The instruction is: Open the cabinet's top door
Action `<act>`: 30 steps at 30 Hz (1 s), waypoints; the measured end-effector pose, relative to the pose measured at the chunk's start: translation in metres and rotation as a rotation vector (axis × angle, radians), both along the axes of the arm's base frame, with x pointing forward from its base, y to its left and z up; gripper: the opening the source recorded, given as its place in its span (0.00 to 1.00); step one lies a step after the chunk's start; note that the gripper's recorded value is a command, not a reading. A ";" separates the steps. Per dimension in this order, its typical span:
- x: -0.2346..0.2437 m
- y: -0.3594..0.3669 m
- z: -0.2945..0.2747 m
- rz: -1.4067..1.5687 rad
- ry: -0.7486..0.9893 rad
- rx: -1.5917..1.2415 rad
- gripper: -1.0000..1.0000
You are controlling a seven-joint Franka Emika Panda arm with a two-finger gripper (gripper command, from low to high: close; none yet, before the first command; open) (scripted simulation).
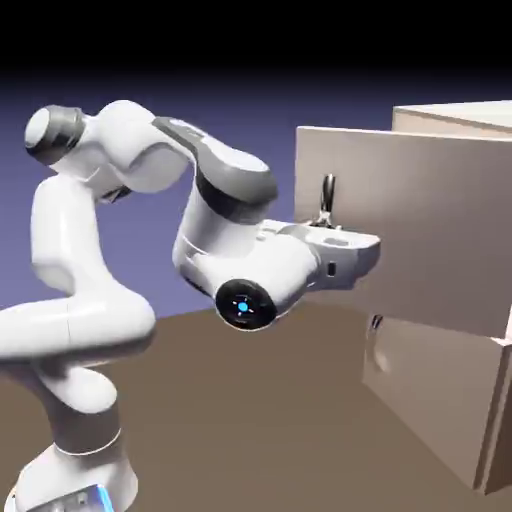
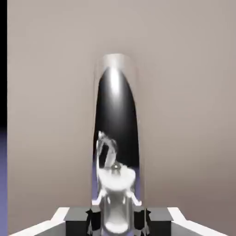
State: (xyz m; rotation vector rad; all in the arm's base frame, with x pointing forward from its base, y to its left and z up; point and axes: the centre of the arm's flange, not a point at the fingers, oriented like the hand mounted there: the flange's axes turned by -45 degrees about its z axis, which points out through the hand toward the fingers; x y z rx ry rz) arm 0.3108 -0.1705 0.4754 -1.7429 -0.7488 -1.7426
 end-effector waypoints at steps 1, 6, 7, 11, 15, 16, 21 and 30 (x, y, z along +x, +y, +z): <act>-0.002 -0.008 0.000 0.025 0.000 0.000 0.00; -0.010 -0.045 0.000 0.144 0.000 0.000 0.00; -0.011 -0.053 0.000 0.167 0.000 0.000 0.00; -0.014 -0.081 0.000 0.253 0.000 0.000 0.00; -0.014 -0.106 0.000 0.333 0.000 0.000 0.00; -0.013 -0.112 0.000 0.352 0.000 0.000 0.00; -0.010 -0.141 0.000 0.442 0.000 0.000 0.00; 0.002 -0.192 0.000 0.603 0.000 0.000 0.00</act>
